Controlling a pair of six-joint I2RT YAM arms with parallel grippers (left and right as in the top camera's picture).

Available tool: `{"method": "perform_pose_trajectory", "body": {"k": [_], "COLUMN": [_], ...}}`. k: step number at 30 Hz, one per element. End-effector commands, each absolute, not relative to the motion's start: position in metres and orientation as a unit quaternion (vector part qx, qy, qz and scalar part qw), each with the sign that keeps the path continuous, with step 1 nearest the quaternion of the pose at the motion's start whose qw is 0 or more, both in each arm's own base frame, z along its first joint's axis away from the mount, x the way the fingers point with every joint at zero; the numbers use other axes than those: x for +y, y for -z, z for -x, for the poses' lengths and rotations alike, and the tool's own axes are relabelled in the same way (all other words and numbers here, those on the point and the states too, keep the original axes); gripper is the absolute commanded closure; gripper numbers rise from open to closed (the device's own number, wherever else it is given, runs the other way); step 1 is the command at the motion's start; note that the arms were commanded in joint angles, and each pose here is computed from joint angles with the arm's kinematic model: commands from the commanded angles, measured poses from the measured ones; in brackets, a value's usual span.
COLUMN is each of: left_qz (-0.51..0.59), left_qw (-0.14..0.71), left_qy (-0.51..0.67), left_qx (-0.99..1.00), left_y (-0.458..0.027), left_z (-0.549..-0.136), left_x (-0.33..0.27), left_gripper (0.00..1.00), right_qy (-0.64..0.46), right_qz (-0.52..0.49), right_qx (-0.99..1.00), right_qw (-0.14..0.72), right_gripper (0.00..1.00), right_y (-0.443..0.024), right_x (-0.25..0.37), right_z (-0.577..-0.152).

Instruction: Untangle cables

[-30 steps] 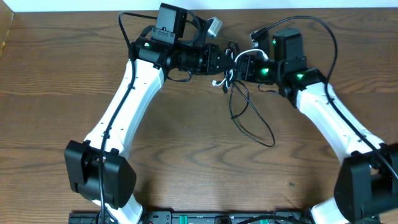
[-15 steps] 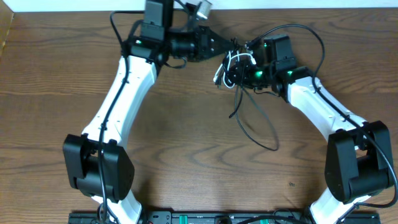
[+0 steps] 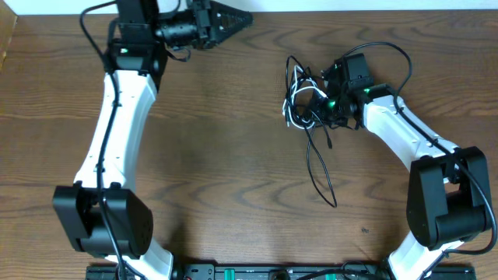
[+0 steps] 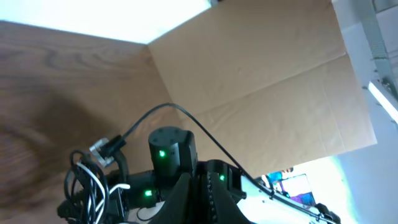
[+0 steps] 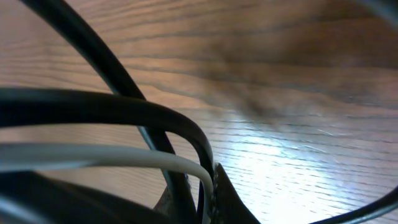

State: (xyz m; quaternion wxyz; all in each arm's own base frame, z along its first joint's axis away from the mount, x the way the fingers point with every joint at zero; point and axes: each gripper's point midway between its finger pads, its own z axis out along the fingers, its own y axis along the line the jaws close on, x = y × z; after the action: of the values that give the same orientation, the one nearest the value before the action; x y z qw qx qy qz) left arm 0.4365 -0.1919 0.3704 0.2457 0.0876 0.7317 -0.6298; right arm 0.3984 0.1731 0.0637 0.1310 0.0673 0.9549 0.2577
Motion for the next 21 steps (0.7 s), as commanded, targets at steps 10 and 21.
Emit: {"method": "perform_pose_trajectory", "body": {"k": [10, 21], "left_qz": [-0.018, -0.002], "left_qw": [0.215, 0.145], "left_qy": [0.364, 0.32], "left_qx": [0.906, 0.936], "left_y": [-0.252, -0.188], "left_z": [-0.413, -0.387], "left_x": [-0.183, -0.202], "left_gripper": [0.93, 0.89], "right_qy": [-0.288, -0.29], "right_qz": [0.003, 0.004], "right_qx": [0.948, 0.948], "right_qw": [0.133, 0.13], "right_gripper": [0.99, 0.98], "right_y": [-0.068, -0.068], "right_x": [0.185, 0.186], "right_z": [-0.392, -0.391]}}
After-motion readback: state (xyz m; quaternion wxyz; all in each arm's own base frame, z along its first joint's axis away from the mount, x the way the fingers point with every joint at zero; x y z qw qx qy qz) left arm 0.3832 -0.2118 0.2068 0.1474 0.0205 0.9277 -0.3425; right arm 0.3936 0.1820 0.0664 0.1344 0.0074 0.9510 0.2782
